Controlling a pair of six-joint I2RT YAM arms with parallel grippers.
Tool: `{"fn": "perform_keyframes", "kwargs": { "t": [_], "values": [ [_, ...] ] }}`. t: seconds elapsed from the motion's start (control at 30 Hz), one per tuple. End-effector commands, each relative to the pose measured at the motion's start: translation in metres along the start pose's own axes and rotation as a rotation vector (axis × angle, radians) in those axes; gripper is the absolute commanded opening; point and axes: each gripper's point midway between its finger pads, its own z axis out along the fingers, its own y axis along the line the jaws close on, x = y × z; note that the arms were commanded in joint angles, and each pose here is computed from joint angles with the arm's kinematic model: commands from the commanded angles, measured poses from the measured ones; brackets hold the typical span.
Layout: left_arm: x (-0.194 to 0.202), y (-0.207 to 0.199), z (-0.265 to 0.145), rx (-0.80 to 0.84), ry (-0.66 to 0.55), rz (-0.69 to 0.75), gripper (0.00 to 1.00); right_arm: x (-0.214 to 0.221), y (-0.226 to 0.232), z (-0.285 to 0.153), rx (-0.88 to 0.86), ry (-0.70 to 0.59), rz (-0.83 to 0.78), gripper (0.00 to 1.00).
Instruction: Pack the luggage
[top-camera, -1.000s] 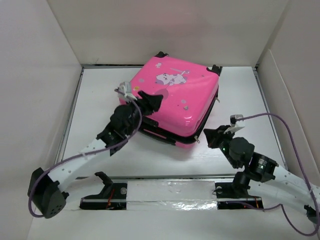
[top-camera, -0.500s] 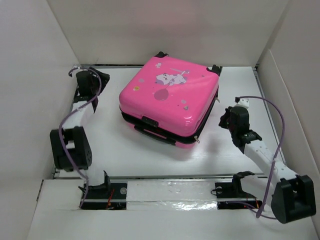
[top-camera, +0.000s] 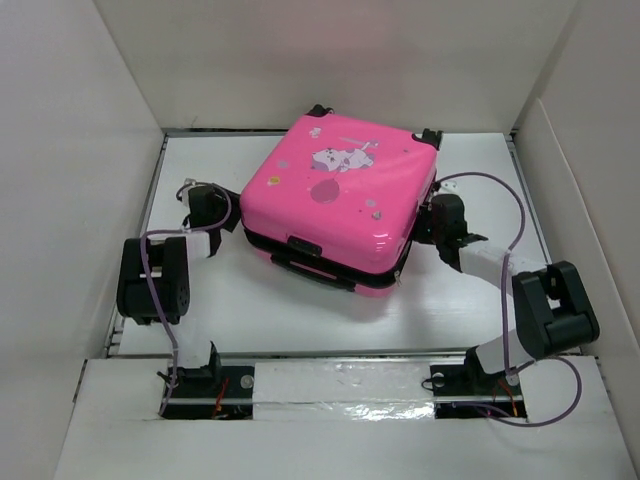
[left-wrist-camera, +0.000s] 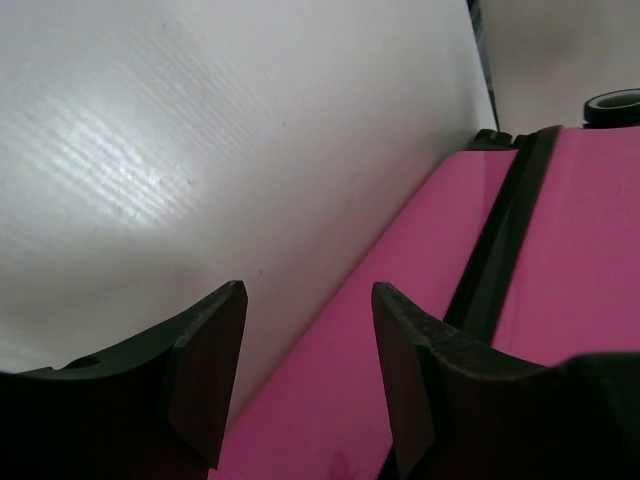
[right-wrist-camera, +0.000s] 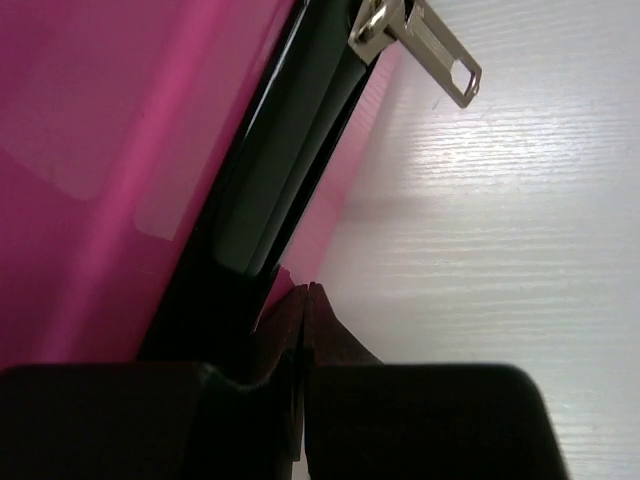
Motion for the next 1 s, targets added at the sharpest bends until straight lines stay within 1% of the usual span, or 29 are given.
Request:
{"fn": "perform_keyframes", "kwargs": {
  "t": [0.0,0.03,0.07,0.13,0.2,0.3,0.37,0.4,0.43,0.47,0.5,0.57,0.6,0.7,0.77,0.8,0.83,0.87,0.9,0.93,0.97],
  "values": [
    [0.02,-0.056,-0.038,0.213,-0.001,0.032,0.49,-0.039,0.095,-0.003,-0.268,-0.097,-0.085,0.0],
    [0.022,-0.044,-0.044,0.191,-0.015,0.035,0.49,-0.039,0.103,-0.003,-0.295,-0.094,-0.093,0.0],
    [0.022,-0.056,-0.058,0.23,-0.031,0.05,0.49,-0.04,0.108,-0.002,-0.317,-0.095,-0.095,0.0],
    [0.029,-0.057,-0.072,0.24,-0.049,0.067,0.48,-0.043,0.127,0.0,-0.395,-0.102,-0.091,0.0],
    [0.046,-0.059,-0.091,0.264,-0.041,0.09,0.48,-0.045,0.132,0.002,-0.411,-0.097,-0.089,0.0],
    [0.055,-0.057,-0.107,0.272,-0.053,0.105,0.48,-0.046,0.137,0.004,-0.427,-0.078,-0.095,0.01],
    [0.058,-0.06,-0.119,0.299,-0.054,0.11,0.49,-0.042,0.136,0.003,-0.448,-0.061,-0.092,0.07],
    [0.057,-0.057,-0.122,0.288,-0.059,0.109,0.49,-0.042,0.13,0.004,-0.443,-0.056,-0.087,0.15],
    [0.056,-0.055,-0.125,0.288,-0.067,0.108,0.5,-0.041,0.126,0.003,-0.445,-0.055,-0.081,0.18],
    [0.051,-0.066,-0.136,0.332,-0.086,0.106,0.5,-0.038,0.12,-0.001,-0.446,-0.055,-0.077,0.22],
    [0.05,-0.07,-0.141,0.351,-0.091,0.101,0.51,-0.039,0.117,-0.005,-0.452,-0.064,-0.072,0.28],
    [0.045,-0.082,-0.157,0.405,-0.106,0.102,0.52,-0.042,0.099,-0.01,-0.432,-0.075,-0.056,0.34],
    [0.045,-0.084,-0.161,0.406,-0.105,0.11,0.53,-0.04,0.09,-0.02,-0.427,-0.085,-0.054,0.4],
    [0.039,-0.093,-0.18,0.448,-0.129,0.12,0.55,-0.037,0.06,-0.038,-0.388,-0.119,-0.033,0.47],
    [0.034,-0.102,-0.196,0.494,-0.151,0.133,0.55,-0.033,0.044,-0.049,-0.359,-0.14,-0.014,0.48],
    [0.035,-0.098,-0.199,0.476,-0.154,0.161,0.55,-0.027,0.041,-0.055,-0.35,-0.136,-0.009,0.49],
    [0.031,-0.098,-0.203,0.471,-0.174,0.177,0.54,-0.026,0.037,-0.071,-0.339,-0.168,-0.012,0.48],
    [0.026,-0.103,-0.217,0.498,-0.201,0.189,0.51,-0.026,0.033,-0.079,-0.327,-0.185,-0.013,0.46],
    [0.027,-0.099,-0.219,0.484,-0.2,0.202,0.47,-0.024,0.035,-0.09,-0.328,-0.2,-0.012,0.31],
    [0.029,-0.098,-0.223,0.49,-0.194,0.224,0.41,-0.023,0.036,-0.11,-0.34,-0.254,-0.016,0.2],
    [0.032,-0.098,-0.228,0.499,-0.187,0.24,0.32,-0.022,0.043,-0.122,-0.372,-0.283,-0.029,0.1]
  ]
}}
